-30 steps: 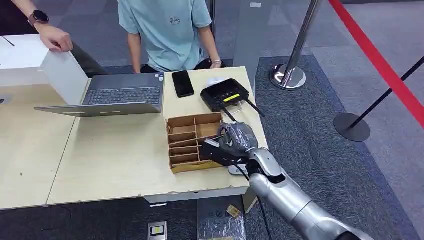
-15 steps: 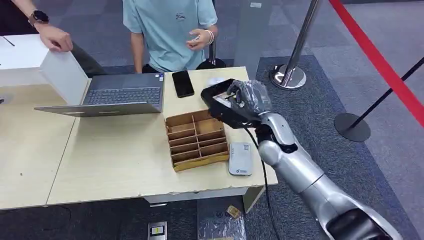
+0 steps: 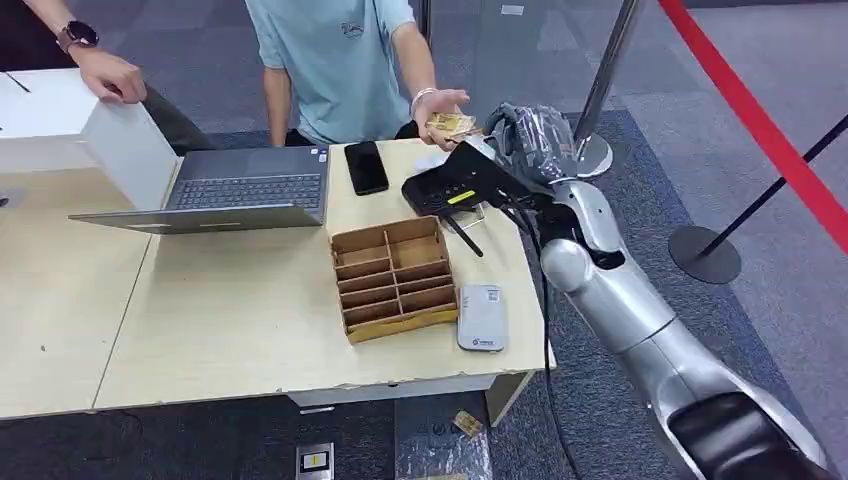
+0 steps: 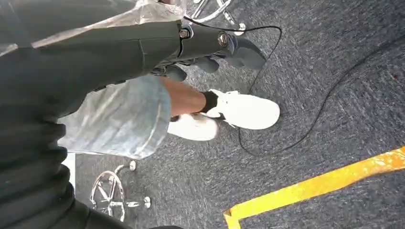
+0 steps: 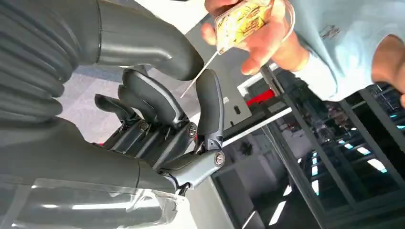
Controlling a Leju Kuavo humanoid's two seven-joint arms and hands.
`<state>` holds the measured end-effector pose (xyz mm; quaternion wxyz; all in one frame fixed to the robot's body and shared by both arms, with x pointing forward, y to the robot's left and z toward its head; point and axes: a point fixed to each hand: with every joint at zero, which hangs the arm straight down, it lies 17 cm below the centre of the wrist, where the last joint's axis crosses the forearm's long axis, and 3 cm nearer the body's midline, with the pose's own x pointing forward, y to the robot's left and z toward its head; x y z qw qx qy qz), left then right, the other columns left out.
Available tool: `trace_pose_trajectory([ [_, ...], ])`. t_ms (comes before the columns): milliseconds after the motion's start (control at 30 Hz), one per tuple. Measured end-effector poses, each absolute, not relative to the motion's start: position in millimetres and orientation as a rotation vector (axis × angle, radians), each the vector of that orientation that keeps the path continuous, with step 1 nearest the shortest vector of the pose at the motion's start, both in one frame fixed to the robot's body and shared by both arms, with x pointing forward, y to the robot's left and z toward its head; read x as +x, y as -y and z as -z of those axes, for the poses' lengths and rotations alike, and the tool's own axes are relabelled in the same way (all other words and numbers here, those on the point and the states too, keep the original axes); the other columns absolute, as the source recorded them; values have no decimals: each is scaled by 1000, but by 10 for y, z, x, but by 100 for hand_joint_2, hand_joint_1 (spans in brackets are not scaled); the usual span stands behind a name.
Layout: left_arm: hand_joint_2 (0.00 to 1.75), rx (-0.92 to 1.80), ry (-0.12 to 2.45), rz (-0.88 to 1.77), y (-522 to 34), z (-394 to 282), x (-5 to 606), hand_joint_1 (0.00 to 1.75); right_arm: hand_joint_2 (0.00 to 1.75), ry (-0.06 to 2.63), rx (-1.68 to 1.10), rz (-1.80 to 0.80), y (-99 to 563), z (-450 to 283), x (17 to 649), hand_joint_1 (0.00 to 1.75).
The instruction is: Pass the card to the sensor for recognition and then transmit it.
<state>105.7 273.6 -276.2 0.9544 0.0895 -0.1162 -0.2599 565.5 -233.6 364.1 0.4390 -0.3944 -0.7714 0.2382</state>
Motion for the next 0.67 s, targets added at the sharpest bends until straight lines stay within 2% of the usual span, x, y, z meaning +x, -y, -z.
trace_pose_trajectory([
  [667, 175, 154, 185, 536, -2675, 2777, 954, 0, 175, 1830, -1055, -663, 2563, -3347, 5612, 175],
])
